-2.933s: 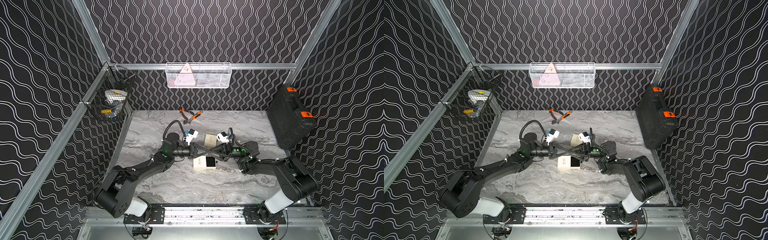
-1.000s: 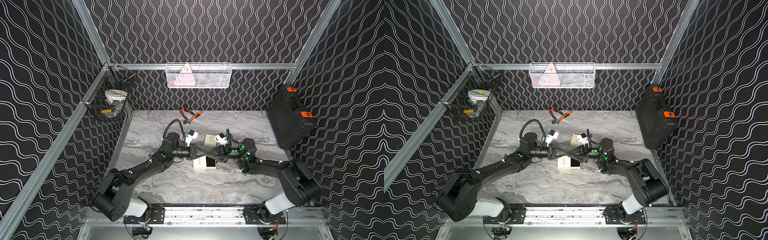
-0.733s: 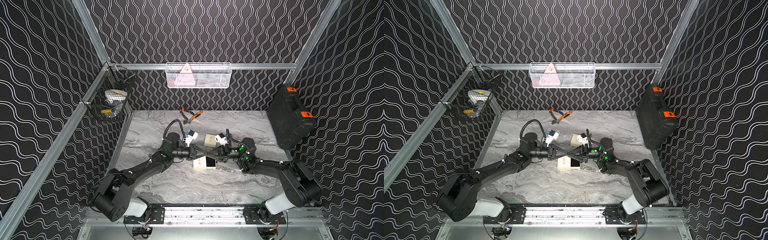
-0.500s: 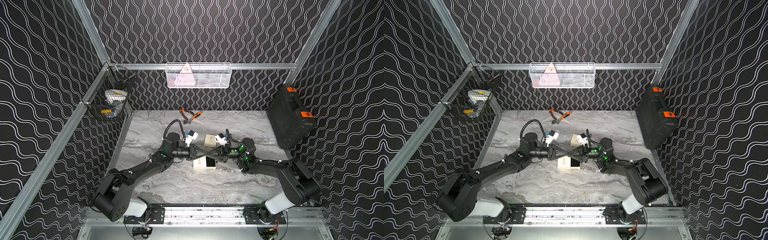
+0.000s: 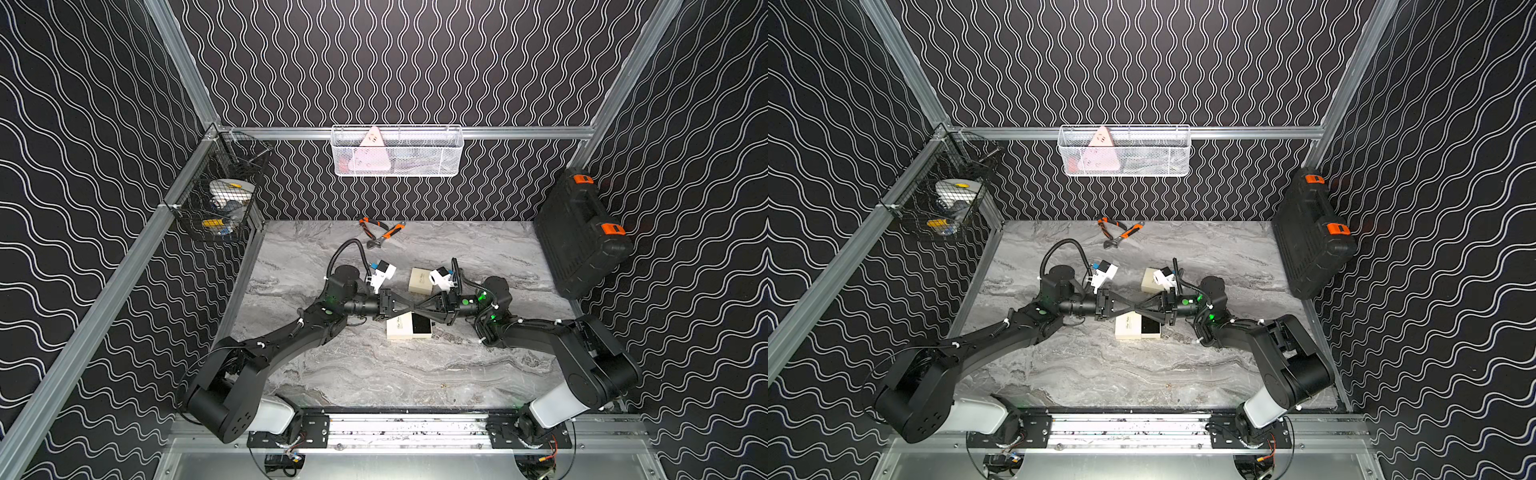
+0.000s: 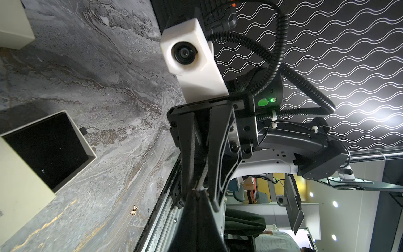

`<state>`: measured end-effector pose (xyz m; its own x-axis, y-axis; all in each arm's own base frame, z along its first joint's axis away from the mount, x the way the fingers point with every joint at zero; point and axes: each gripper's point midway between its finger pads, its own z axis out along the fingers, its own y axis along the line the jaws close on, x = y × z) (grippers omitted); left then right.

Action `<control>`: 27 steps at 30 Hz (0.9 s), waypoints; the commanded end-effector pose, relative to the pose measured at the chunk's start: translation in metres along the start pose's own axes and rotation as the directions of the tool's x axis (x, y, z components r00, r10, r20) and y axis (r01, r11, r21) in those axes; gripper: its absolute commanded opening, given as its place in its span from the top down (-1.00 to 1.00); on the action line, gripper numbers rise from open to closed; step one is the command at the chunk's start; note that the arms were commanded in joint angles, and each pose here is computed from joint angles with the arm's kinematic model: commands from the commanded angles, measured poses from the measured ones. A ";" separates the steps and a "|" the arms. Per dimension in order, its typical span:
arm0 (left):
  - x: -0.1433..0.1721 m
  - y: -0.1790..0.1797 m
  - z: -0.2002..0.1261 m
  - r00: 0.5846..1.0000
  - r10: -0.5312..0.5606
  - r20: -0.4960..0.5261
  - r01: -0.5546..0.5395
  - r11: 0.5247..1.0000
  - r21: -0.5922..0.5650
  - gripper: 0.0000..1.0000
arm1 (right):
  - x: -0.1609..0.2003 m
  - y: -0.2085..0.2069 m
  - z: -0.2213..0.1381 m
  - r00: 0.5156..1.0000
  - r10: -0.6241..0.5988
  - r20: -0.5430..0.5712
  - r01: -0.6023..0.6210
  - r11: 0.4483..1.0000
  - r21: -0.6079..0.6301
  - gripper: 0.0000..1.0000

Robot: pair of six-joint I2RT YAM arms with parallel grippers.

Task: Place the earrings into the drawer-style jewelry box
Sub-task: Pick up the earring from the center of the board.

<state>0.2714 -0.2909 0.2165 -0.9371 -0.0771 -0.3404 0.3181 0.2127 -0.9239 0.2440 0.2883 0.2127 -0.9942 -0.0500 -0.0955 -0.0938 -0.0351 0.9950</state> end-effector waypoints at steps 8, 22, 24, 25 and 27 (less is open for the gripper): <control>0.005 -0.001 -0.009 0.997 0.075 -0.026 -0.076 0.995 -0.071 -0.35 | 0.000 -0.018 -0.012 1.000 0.014 0.023 -0.016 0.997 0.074 0.76; 0.001 0.061 -0.034 0.997 0.077 0.006 -0.068 0.917 -0.392 -0.92 | -0.010 -0.097 -0.050 0.999 0.005 0.032 -0.026 0.708 0.706 0.75; 0.002 0.073 -0.038 0.997 0.072 -0.010 -0.069 0.891 -0.448 -0.97 | -0.016 -0.108 -0.058 1.000 -0.002 0.017 -0.012 0.602 0.798 0.78; 0.003 0.077 -0.039 0.998 0.068 -0.018 -0.069 0.881 -0.469 -0.97 | -0.017 -0.110 -0.056 1.000 -0.005 0.001 0.002 0.570 0.822 0.78; 0.004 0.083 -0.041 0.998 0.064 -0.029 -0.070 0.867 -0.494 -0.97 | -0.020 -0.116 -0.055 1.000 -0.011 -0.018 0.021 0.519 0.855 0.79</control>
<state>0.2877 -0.2448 0.1609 -0.9192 -0.0630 -0.3888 0.2768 0.5989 -0.7515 0.2894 0.2645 0.1268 -0.9899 -0.0167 -0.1404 -0.1134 0.6874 0.7174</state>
